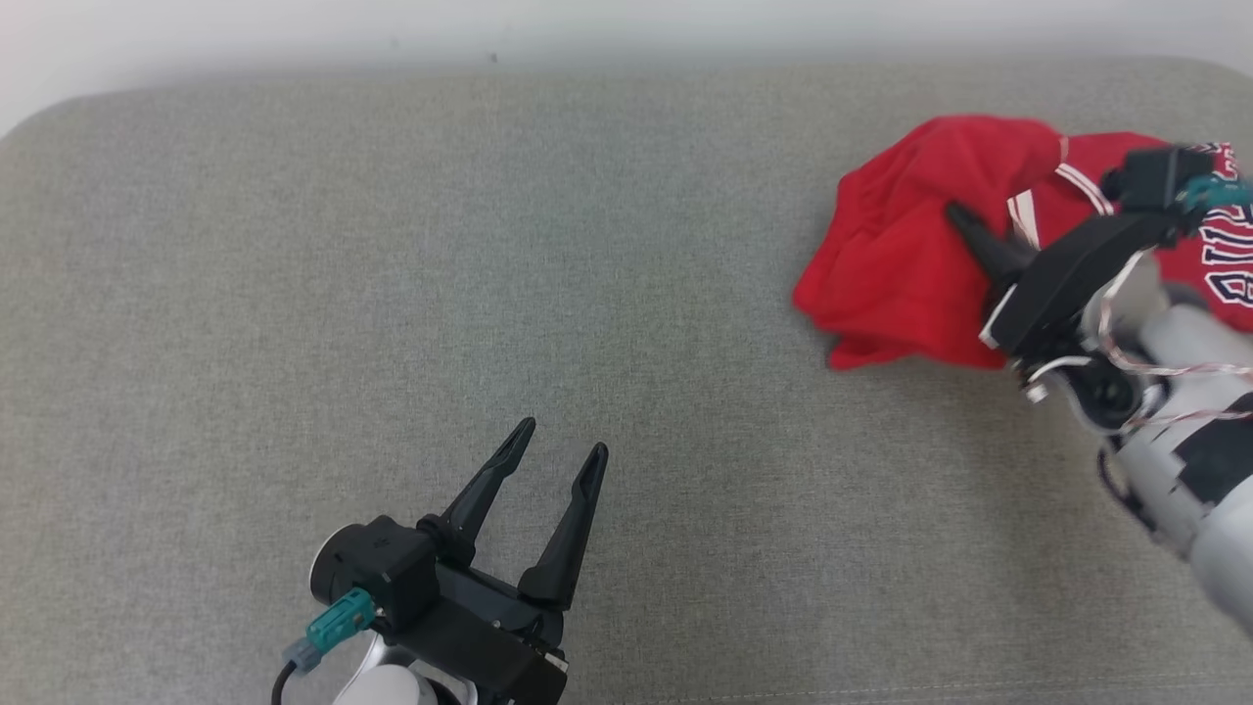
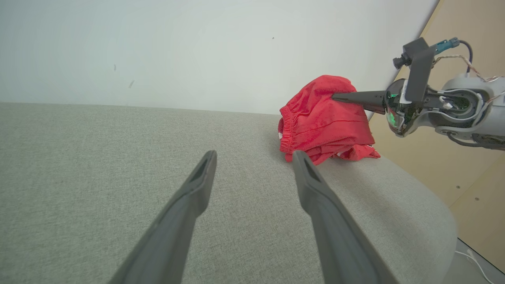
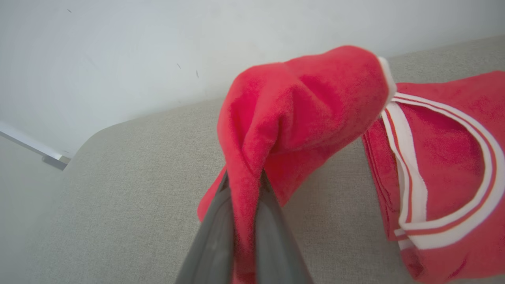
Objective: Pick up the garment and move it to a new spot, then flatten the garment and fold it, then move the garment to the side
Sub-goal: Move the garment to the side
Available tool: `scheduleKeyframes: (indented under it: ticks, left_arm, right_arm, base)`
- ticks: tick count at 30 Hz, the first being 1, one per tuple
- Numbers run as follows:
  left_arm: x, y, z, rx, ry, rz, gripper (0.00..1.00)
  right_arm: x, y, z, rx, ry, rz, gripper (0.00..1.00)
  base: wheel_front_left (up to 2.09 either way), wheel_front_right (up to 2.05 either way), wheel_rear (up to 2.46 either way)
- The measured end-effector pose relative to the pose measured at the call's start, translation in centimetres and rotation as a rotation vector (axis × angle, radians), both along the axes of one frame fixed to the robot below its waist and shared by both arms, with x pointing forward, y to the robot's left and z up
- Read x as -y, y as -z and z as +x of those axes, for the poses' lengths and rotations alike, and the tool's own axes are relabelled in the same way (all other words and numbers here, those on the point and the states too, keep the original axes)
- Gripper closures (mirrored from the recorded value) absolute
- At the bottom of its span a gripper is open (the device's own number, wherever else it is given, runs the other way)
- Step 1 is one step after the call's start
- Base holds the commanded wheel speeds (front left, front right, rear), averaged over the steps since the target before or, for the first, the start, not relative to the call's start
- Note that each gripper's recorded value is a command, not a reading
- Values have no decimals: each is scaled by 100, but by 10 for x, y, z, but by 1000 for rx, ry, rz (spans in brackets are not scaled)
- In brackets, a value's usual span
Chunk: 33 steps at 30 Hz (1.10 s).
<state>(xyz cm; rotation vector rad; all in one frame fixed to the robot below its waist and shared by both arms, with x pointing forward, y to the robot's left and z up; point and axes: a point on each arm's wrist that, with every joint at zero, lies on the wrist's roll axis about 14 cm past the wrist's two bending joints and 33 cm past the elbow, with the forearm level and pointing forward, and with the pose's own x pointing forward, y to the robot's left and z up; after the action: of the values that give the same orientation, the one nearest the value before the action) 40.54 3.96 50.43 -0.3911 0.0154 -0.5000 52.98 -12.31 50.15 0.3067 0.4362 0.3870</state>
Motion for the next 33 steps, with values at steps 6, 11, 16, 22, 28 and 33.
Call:
scheduleKeyframes:
  ticks: [6, 11, 16, 22, 28, 33]
  left_arm:
    - [-2, 8, 4, -17, -6, 2, 0]
    - [-9, 14, 11, -29, -23, 5, 0]
    - [-19, 19, 17, -38, -49, 13, 0]
    - [-32, 32, 19, -72, -79, 32, 0]
    - [-32, 34, 20, -78, -82, 32, 0]
    - [-33, 36, 22, -82, -86, 30, 0]
  right_arm:
    - [7, -11, 16, -5, -52, -51, 100]
    - [3, -19, 28, -19, -118, -84, 100]
    - [-1, -16, 33, -72, -193, -144, 100]
    - [-5, 1, 28, -162, -277, -225, 100]
    - [30, -1, 29, -194, -251, -330, 100]
    - [49, -2, 29, -204, -257, -432, 100]
  base:
    - [0, 0, 0]
    - [0, 0, 0]
    - [0, 0, 0]
    - [0, 0, 0]
    - [0, 0, 0]
    - [0, 0, 0]
